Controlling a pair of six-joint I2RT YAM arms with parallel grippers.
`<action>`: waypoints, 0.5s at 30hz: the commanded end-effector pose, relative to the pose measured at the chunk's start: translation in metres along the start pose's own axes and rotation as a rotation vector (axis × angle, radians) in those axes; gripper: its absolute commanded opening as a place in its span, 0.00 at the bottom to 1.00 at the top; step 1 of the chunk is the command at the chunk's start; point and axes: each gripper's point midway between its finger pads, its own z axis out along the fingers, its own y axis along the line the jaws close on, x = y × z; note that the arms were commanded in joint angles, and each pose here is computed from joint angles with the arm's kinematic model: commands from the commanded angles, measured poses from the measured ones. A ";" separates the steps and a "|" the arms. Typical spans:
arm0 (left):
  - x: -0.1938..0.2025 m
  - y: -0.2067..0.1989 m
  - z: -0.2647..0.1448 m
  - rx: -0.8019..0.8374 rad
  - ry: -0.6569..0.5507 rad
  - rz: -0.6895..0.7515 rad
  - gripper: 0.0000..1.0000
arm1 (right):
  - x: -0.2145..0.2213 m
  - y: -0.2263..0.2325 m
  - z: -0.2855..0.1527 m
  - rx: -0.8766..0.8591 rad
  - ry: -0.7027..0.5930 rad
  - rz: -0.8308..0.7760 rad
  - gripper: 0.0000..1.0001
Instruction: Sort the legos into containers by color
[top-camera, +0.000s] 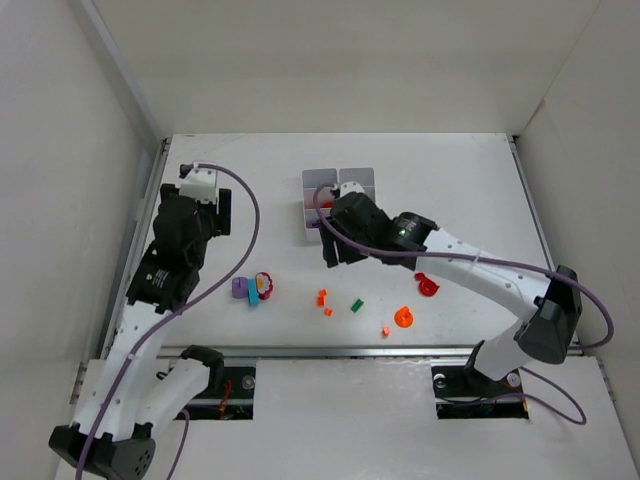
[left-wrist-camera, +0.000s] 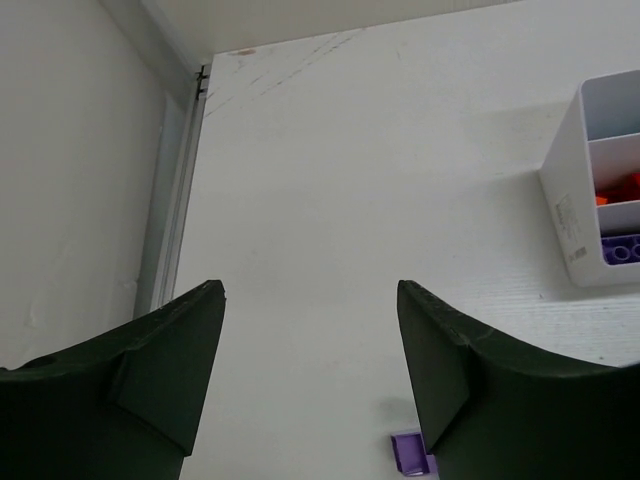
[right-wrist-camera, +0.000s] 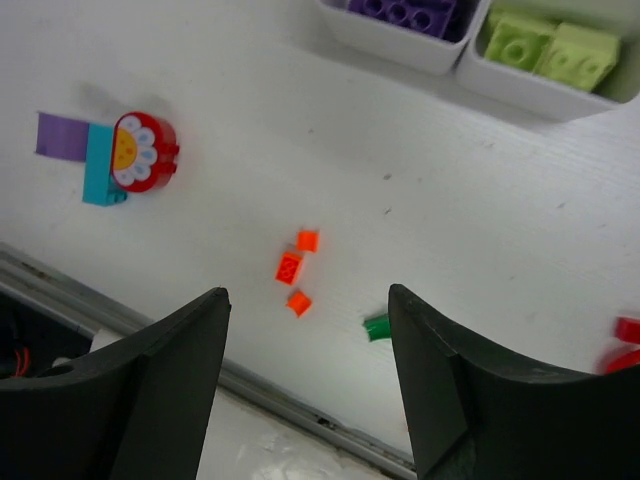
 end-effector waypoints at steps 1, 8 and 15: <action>-0.007 -0.002 -0.009 0.033 -0.051 -0.063 0.67 | 0.016 0.024 -0.001 -0.020 -0.022 0.095 0.70; 0.002 0.005 -0.017 0.024 -0.082 -0.206 0.79 | 0.057 0.053 0.038 -0.047 0.053 0.099 0.70; 0.038 -0.007 -0.007 0.045 -0.069 -0.210 0.86 | 0.076 0.068 0.064 0.004 0.163 0.050 0.69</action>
